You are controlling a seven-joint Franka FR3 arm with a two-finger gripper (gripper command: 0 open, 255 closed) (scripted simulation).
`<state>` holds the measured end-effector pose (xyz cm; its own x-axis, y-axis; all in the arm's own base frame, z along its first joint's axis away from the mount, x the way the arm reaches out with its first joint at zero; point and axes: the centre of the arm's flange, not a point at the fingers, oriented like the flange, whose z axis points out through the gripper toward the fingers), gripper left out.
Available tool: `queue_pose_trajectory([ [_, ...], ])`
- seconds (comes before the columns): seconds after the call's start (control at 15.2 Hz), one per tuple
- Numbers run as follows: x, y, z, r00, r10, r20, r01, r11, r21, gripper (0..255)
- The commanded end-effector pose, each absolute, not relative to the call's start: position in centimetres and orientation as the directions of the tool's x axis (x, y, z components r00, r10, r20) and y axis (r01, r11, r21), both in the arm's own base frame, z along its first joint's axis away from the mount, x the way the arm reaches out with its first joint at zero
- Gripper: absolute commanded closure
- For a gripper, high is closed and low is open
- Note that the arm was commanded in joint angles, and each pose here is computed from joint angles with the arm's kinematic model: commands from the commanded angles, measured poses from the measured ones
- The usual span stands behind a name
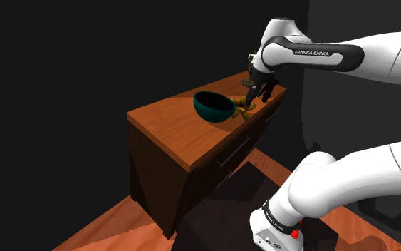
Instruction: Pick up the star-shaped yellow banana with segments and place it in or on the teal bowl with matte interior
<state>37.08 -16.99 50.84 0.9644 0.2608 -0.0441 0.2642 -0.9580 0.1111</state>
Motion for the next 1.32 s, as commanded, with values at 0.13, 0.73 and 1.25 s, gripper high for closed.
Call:
queue_pose_trajectory([
  [0.13,39.0,-19.7,48.6,0.939,0.341,-0.037,0.343,-0.933,0.113,0],
  [0.73,39.0,-20.1,45.2,0.939,0.341,-0.037,0.343,-0.933,0.113,0],
  [1.25,39.0,-20.1,45.2,0.939,0.341,-0.037,0.343,-0.933,0.113,255],
])
